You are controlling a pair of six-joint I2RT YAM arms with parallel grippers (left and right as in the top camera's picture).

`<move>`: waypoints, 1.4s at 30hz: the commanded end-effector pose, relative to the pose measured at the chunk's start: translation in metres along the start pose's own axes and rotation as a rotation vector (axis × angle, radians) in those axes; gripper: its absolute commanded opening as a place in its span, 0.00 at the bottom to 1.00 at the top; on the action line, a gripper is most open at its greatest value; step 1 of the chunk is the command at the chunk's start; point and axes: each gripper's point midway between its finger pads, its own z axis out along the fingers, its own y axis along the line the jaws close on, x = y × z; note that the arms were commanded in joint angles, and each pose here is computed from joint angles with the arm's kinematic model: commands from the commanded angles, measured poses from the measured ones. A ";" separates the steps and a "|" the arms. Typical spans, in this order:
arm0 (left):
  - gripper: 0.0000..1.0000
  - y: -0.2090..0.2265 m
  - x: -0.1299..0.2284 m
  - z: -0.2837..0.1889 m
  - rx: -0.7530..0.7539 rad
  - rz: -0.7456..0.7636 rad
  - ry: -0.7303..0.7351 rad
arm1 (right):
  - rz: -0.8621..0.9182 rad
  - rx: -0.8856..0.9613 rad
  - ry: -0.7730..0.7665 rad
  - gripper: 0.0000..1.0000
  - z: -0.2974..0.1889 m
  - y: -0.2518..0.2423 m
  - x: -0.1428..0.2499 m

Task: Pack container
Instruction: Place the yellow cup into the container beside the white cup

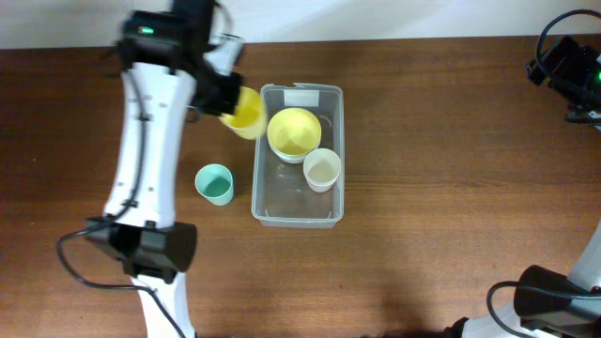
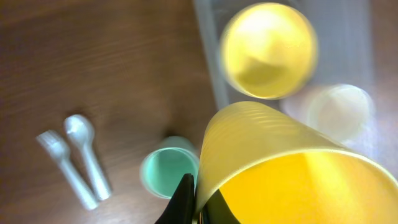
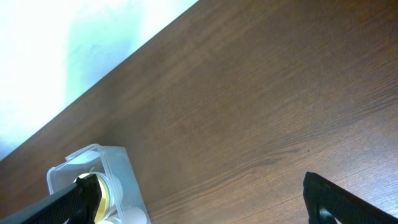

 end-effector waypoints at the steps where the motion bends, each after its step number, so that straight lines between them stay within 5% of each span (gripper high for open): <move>1: 0.01 -0.046 0.011 0.012 0.039 0.102 0.056 | 0.011 0.006 -0.001 0.99 0.001 -0.002 -0.001; 7: 0.01 -0.076 0.029 0.057 0.054 0.174 0.161 | 0.011 0.006 -0.001 0.99 0.001 -0.002 -0.001; 18: 0.01 -0.058 0.046 0.152 0.026 0.146 0.200 | 0.011 0.006 -0.001 0.99 0.001 -0.002 -0.001; 29: 0.01 -0.076 0.028 0.132 0.105 0.150 0.137 | 0.011 0.006 -0.001 0.99 0.001 -0.002 -0.001; 42: 0.01 -0.157 0.034 0.080 0.205 0.381 0.044 | 0.011 0.006 -0.001 0.99 0.001 -0.002 -0.001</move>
